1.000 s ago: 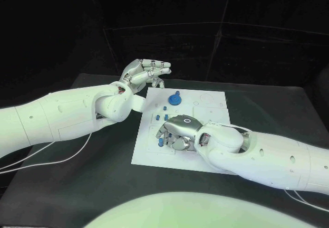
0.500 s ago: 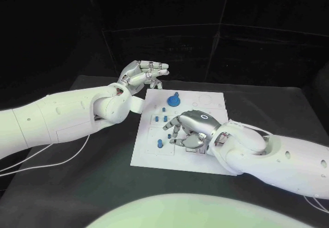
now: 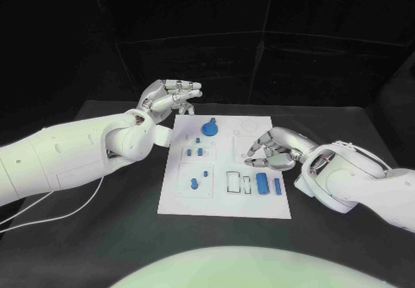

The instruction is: Assemble the parts on the task board

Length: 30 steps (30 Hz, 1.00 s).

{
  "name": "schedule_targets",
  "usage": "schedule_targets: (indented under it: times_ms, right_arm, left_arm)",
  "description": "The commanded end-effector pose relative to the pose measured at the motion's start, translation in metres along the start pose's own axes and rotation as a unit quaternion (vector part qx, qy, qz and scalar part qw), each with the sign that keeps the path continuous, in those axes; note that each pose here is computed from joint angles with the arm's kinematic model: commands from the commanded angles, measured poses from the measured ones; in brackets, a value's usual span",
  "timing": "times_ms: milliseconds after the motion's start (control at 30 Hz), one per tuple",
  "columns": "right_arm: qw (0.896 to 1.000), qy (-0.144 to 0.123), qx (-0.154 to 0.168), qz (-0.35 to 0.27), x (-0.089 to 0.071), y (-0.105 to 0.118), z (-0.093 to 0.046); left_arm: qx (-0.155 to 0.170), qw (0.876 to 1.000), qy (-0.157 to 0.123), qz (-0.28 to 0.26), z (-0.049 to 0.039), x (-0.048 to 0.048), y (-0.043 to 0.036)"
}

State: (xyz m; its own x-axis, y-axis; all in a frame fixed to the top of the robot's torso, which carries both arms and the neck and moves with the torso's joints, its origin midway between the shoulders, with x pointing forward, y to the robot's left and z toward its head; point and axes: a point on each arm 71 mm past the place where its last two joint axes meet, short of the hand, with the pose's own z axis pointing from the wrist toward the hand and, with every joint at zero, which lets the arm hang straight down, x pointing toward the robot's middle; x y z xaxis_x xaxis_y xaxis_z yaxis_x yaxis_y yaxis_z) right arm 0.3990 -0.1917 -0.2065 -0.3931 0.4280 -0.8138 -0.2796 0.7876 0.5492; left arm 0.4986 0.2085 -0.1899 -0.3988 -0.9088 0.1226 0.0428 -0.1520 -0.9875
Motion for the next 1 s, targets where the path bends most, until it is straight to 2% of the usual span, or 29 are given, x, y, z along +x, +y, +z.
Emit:
schedule_targets:
  times_ms: [33, 233, 400, 633, 1000]
  right_arm:
    - [0.996, 0.011, 0.086, 0.000, -0.001, -0.014, -0.008]
    - [0.991, -0.001, 0.130, -0.025, -0.002, -0.028, -0.018]
    - [0.988, 0.005, 0.146, -0.040, 0.006, -0.036, -0.024]
    - [0.987, 0.015, 0.151, -0.058, 0.014, -0.040, -0.024]
    - [0.985, 0.045, 0.150, -0.074, 0.029, -0.039, -0.018]
  left_arm:
    - [0.002, 1.000, 0.005, -0.004, -0.0003, 0.0009, -0.0016]
    - [0.002, 1.000, 0.004, -0.003, -0.0013, 0.0001, -0.0019]
    - [0.002, 1.000, 0.005, -0.004, -0.0014, 0.0006, -0.0017]
    - [0.002, 1.000, 0.005, -0.004, -0.0016, 0.0004, -0.0015]
    - [0.002, 1.000, 0.005, -0.004, -0.0020, 0.0000, -0.0016]
